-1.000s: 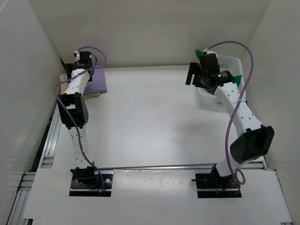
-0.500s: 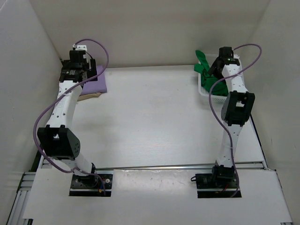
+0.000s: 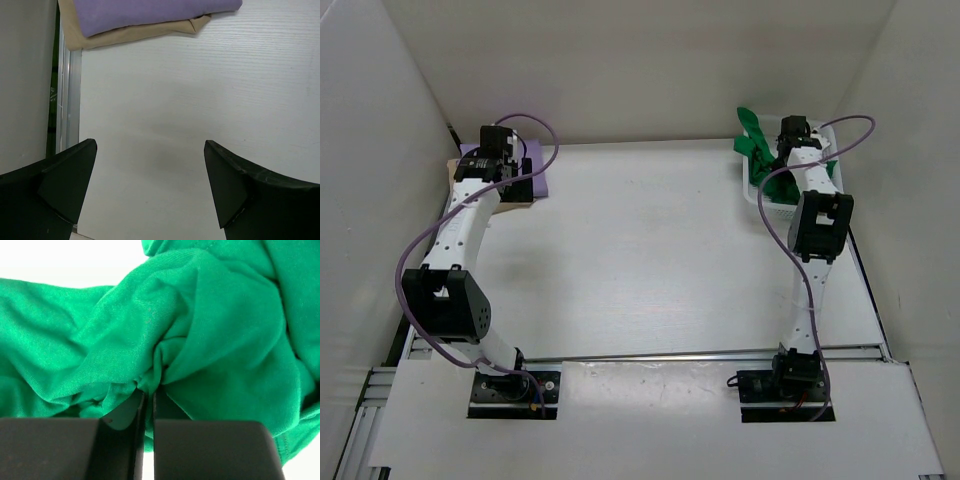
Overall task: Fold and stack the t-shirts
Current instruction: Put the neatly folded tshirt into the corner of the board with the left arm, then grab crumpled tshirt from bin with the right arm
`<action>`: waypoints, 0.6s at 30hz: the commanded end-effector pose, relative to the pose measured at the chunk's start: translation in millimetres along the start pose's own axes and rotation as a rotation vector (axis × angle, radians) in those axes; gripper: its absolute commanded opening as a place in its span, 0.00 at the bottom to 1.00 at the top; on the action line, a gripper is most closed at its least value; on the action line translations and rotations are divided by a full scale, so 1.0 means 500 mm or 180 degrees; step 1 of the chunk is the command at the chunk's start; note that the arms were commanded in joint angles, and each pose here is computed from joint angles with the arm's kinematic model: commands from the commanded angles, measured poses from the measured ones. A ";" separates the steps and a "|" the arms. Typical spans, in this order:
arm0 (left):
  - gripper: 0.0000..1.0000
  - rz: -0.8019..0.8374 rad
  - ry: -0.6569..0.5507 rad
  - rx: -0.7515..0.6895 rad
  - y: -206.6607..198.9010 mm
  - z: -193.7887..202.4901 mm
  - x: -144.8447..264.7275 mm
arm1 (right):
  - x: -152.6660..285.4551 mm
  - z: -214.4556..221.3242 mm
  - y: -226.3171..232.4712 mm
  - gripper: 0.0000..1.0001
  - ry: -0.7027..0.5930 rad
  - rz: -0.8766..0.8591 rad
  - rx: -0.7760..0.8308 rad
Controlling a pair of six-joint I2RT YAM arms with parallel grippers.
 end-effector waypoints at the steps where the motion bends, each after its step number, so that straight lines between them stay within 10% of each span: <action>1: 1.00 -0.0036 -0.0118 0.0042 0.013 -0.010 0.035 | 0.097 -0.094 0.007 0.00 -0.0444 -0.0203 -0.0198; 10: 1.00 0.0263 -0.0264 0.0275 0.041 -0.059 0.073 | 0.578 -0.305 0.051 0.00 -0.2021 -0.1335 0.0284; 18: 1.00 0.0344 -0.0406 0.0305 0.047 -0.053 0.119 | 1.065 -0.212 0.111 0.00 -0.2893 -0.3163 0.0855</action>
Point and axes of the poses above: each gripper's point midway between its finger pads, its own x axis back along the fingers, its own y axis along the line the jaws close on, z = x × y, the point moved 3 cm from there along x, back along the fingers, and after that the axes turned 7 degrees about x, right-handed, at the moved point
